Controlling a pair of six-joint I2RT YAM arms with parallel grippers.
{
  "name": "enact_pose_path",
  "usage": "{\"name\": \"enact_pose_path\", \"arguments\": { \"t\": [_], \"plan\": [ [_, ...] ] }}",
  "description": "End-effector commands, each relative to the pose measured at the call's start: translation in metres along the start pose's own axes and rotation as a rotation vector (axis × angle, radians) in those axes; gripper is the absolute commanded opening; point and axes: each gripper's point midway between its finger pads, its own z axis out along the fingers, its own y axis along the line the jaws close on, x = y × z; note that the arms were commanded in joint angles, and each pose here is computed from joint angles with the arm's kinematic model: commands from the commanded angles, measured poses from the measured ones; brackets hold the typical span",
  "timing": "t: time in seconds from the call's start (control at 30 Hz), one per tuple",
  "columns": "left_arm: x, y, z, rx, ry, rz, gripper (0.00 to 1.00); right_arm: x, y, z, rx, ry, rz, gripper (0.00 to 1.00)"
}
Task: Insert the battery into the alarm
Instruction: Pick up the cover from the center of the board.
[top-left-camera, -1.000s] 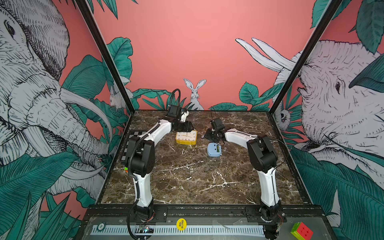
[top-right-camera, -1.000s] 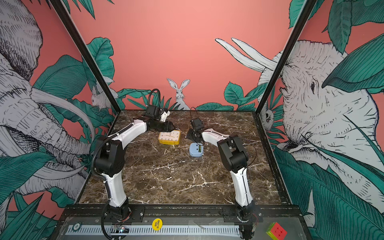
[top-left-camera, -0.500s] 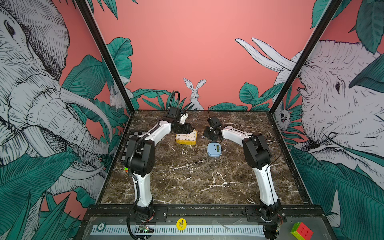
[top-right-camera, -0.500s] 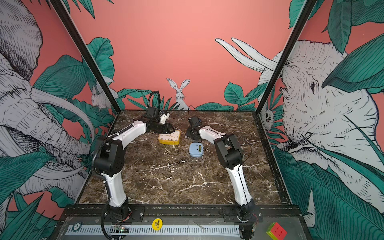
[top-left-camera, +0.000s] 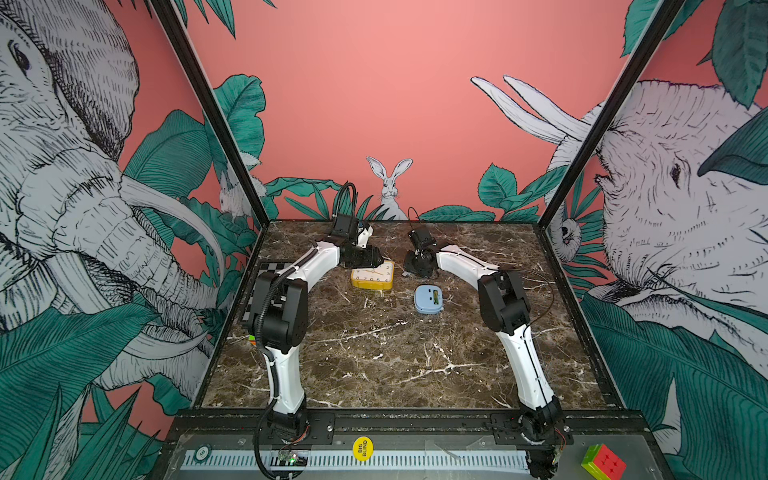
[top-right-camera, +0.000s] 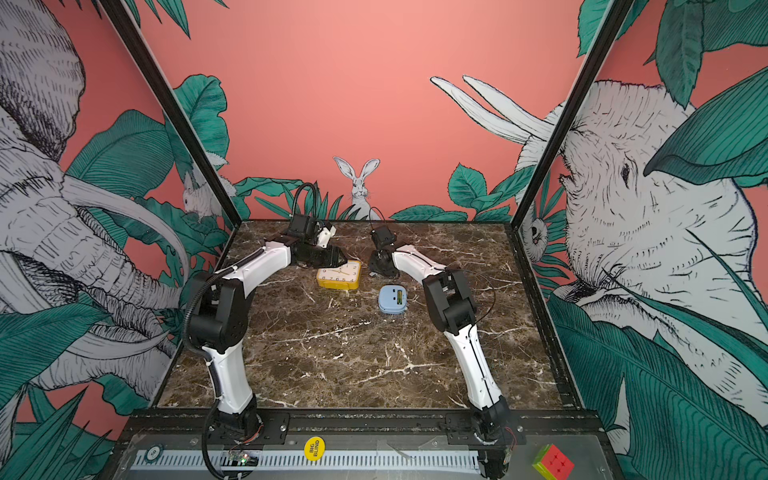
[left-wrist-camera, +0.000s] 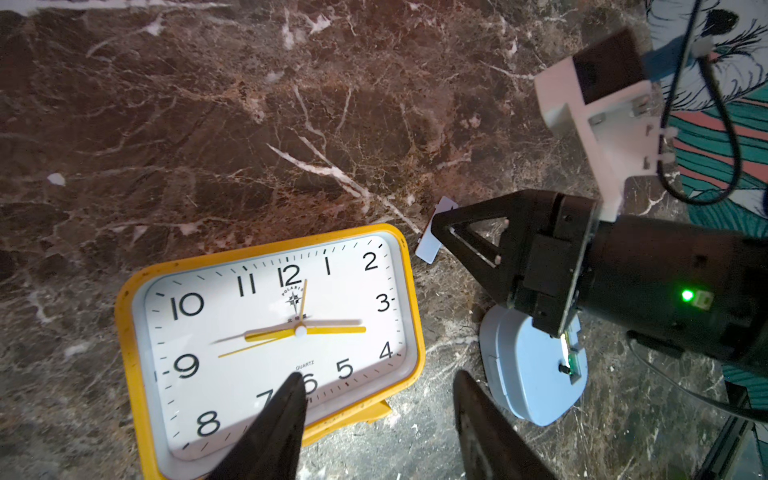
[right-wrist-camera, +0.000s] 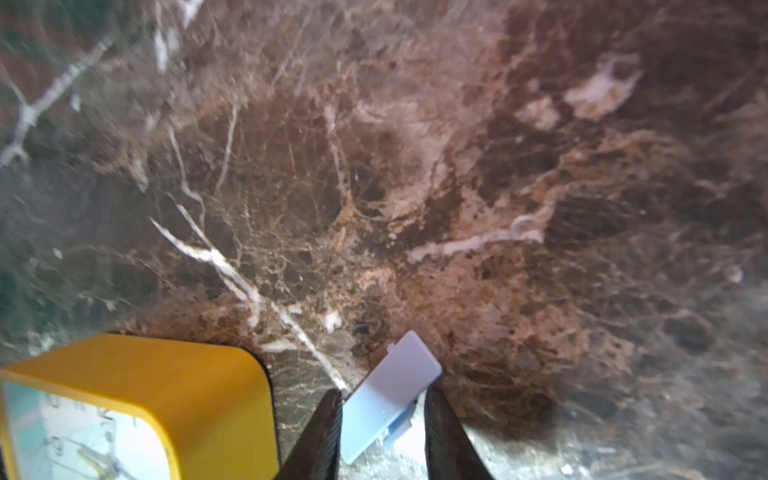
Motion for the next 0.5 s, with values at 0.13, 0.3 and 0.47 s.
{"name": "enact_pose_path", "arguments": {
  "t": [0.13, 0.3, 0.47],
  "plan": [
    [0.002, 0.004, -0.006, 0.005, -0.002, -0.026, 0.59, 0.012, -0.006, 0.012, 0.068, 0.097, -0.148, 0.28],
    [0.003, 0.005, -0.007, 0.003, -0.002, -0.030, 0.59, 0.016, 0.000, 0.018, 0.039, 0.145, -0.253, 0.25],
    [0.003, 0.006, -0.007, 0.003, 0.000, -0.033, 0.59, 0.008, 0.001, 0.013, 0.042, 0.132, -0.296, 0.34]
  ]
}}
